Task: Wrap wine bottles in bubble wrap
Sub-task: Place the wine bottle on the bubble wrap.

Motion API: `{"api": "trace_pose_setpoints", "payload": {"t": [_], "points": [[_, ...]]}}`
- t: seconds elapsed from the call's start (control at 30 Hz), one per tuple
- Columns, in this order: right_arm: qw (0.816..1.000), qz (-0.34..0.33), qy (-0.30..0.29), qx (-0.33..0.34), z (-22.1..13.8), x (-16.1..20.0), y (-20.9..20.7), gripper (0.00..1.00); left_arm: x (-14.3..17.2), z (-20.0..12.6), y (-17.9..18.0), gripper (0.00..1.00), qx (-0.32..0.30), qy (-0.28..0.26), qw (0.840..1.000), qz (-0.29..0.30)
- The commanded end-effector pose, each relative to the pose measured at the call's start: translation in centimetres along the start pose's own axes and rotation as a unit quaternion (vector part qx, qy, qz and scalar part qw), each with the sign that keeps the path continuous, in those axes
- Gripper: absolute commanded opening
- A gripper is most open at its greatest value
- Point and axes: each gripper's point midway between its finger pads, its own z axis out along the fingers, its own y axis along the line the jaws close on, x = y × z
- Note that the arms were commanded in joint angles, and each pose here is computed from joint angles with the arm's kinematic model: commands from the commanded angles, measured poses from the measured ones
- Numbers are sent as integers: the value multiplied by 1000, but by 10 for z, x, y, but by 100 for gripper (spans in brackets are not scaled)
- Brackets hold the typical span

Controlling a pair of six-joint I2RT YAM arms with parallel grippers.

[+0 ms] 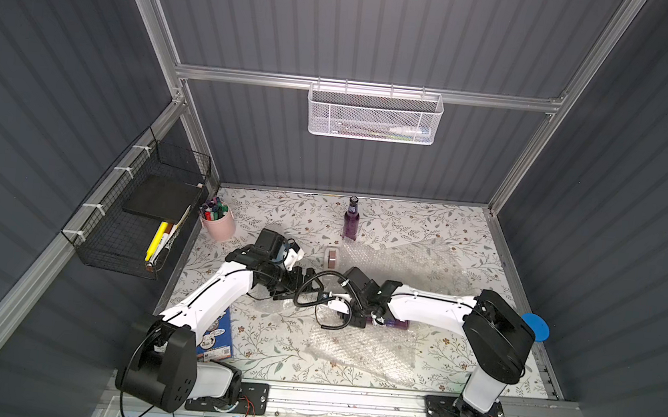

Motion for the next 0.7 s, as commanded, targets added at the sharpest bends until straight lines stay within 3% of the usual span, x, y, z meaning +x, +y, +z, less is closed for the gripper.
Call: {"api": "trace_pose_setpoints", "payload": {"t": [0.0,0.37,0.67], "points": [[993,93,-44,64,-14,-10,-43,36,34,6,12,100,-11,59,998,-21],[987,129,-46,86,-26,-2,-55,58,38,14,17,99,-4,70,997,-25],[985,120,-78,93,-55,-8,-54,67,37,14,15,99,2,71,997,-24]]}}
